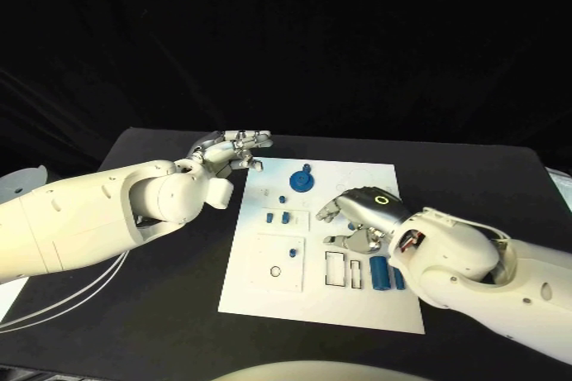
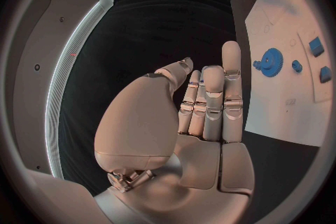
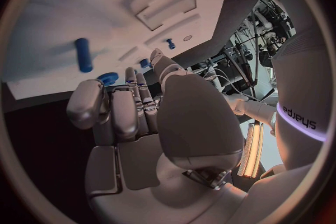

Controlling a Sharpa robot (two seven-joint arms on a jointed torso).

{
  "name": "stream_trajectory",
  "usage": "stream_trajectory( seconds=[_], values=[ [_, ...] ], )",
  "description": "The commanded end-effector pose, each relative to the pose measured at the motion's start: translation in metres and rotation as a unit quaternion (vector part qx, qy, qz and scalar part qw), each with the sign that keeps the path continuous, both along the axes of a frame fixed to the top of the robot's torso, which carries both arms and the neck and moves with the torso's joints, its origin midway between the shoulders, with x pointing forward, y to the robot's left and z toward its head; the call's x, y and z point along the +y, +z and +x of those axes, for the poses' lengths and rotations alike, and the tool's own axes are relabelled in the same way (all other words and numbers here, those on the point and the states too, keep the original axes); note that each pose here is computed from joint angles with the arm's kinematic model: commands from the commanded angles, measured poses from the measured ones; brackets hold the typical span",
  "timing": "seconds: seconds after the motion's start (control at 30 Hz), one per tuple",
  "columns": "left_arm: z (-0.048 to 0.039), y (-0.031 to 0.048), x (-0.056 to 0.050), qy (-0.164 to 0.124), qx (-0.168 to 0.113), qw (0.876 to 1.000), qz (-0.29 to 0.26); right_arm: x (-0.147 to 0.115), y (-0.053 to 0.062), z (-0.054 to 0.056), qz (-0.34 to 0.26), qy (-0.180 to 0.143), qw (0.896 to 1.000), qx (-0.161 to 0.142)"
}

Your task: Assemble the parts on the task board

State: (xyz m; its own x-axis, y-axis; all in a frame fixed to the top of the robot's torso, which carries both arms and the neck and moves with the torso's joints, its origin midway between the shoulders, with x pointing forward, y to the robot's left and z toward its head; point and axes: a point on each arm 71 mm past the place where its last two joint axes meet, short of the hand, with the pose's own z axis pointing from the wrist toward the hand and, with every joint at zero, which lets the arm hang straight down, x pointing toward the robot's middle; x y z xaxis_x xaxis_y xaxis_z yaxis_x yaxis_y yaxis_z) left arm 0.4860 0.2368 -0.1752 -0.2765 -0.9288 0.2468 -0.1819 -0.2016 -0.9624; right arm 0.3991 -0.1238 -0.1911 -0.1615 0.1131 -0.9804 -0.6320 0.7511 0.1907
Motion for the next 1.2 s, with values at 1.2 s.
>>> stream_trajectory(
  seconds=[1.2],
  values=[
    [-0.0023, 0.0012, -0.003, -0.016, -0.001, 1.0, -0.01, -0.036, -0.004, 0.019, -0.077, -0.048, 0.995, 0.036]
  ],
)
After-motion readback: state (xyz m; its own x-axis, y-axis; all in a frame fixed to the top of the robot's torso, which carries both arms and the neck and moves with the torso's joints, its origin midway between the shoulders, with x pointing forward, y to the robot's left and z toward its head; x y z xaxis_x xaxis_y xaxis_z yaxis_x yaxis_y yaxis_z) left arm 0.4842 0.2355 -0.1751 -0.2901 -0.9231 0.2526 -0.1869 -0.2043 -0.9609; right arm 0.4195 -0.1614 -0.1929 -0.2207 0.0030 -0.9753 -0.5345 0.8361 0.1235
